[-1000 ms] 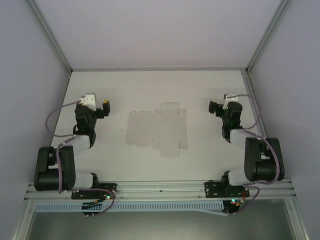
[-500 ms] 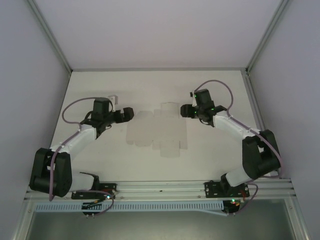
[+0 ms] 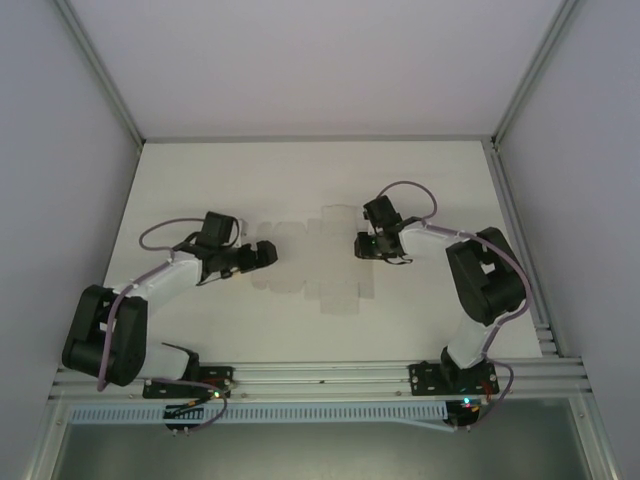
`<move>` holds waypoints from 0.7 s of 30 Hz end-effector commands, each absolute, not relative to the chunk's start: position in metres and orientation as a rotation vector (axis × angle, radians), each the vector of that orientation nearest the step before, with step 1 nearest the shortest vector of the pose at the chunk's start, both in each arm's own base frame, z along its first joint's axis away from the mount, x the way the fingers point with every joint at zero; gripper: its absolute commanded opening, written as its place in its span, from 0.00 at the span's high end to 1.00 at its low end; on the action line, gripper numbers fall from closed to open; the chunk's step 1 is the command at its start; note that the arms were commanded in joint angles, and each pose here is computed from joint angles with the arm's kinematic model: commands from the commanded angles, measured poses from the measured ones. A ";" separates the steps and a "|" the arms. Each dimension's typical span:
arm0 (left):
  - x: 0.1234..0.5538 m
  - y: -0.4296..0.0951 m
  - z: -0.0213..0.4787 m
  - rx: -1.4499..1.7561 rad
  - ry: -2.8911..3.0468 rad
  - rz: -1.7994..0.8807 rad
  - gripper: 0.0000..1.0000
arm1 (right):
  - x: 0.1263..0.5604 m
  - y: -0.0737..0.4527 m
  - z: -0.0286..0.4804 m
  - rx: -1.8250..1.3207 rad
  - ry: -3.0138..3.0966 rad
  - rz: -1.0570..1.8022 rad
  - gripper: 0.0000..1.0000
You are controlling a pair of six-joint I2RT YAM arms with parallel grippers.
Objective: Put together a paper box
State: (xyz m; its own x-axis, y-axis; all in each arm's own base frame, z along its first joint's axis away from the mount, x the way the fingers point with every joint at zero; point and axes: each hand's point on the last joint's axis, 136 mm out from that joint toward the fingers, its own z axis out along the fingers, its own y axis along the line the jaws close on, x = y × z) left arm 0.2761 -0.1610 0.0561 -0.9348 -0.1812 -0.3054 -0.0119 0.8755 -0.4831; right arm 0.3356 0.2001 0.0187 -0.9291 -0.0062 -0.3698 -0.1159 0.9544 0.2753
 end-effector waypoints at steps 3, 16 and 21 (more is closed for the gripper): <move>0.241 -0.164 0.038 -0.199 2.839 -0.671 0.00 | 0.299 0.170 -0.033 0.038 2.878 0.264 0.74; 0.251 -0.181 0.038 -0.273 2.741 -0.838 0.07 | 0.289 0.165 -0.036 0.033 2.899 0.257 0.79; 0.259 -0.202 0.065 -0.217 2.604 -1.039 0.08 | 0.287 0.167 -0.037 0.033 2.905 0.272 0.79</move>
